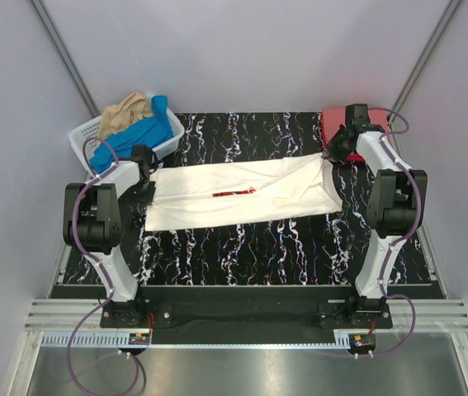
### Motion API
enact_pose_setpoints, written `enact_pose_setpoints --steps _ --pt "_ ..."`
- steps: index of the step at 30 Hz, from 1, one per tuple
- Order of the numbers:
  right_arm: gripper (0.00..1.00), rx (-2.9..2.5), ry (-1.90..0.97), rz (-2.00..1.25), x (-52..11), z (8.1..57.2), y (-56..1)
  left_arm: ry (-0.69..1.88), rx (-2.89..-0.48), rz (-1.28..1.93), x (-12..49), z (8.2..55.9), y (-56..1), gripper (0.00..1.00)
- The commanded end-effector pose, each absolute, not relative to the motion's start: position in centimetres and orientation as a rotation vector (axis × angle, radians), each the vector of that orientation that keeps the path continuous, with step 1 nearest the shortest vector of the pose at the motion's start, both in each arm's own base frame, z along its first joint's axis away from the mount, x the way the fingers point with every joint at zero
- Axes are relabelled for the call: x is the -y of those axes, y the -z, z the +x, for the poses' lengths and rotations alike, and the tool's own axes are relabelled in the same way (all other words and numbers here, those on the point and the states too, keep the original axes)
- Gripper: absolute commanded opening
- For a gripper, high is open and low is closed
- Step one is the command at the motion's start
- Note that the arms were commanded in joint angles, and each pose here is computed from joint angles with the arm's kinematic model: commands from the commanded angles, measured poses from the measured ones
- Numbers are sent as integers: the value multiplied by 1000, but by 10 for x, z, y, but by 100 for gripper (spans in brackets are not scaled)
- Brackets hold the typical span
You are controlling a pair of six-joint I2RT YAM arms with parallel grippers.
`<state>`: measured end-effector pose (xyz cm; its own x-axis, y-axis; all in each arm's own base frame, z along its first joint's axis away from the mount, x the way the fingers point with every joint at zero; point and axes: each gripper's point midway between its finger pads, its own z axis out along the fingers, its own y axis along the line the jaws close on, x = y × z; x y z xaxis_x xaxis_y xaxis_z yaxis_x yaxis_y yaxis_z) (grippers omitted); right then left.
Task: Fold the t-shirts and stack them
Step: Fold the tshirt
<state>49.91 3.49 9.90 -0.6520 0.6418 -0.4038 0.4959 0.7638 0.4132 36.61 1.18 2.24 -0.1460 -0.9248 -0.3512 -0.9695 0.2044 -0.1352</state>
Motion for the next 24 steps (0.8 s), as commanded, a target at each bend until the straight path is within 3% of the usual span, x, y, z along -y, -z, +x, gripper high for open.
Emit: enact_pose_setpoints --steps 1,16,24 --pt "0 -2403 -479 671 -49 519 -127 -217 -2055 -1779 -25 376 -29 0" --pt "0 -2365 -763 382 -91 558 -137 -224 -2064 -1791 -25 374 -25 0" --pt "0 -2378 -689 357 -83 567 -121 -225 -2044 -1825 -26 371 -25 0"
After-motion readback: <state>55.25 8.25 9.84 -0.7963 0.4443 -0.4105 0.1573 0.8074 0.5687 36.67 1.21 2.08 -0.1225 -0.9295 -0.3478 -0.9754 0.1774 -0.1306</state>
